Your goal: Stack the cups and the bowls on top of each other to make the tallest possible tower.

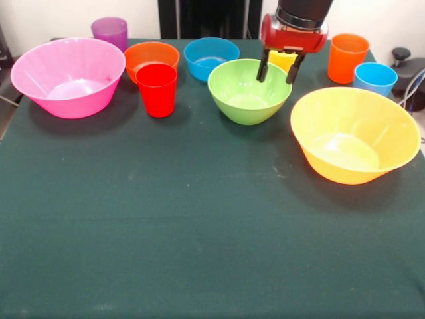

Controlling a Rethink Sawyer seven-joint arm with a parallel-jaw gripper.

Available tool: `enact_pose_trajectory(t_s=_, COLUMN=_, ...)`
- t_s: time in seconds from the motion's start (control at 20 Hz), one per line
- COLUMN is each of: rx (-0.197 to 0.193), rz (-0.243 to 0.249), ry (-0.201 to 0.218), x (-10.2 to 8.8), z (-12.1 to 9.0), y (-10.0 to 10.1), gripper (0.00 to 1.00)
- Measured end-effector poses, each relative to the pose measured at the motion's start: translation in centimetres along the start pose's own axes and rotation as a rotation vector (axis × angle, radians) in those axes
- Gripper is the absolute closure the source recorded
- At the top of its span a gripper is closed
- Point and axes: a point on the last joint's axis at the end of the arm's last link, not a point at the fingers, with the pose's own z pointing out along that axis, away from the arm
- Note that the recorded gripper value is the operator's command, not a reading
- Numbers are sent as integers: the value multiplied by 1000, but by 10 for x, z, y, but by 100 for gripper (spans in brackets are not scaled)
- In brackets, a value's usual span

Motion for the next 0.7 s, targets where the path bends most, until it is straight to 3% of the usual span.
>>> enact_pose_trajectory(t_s=0.7, rx=-9, rz=21, ry=18, x=-9, z=-33, y=-7, gripper=0)
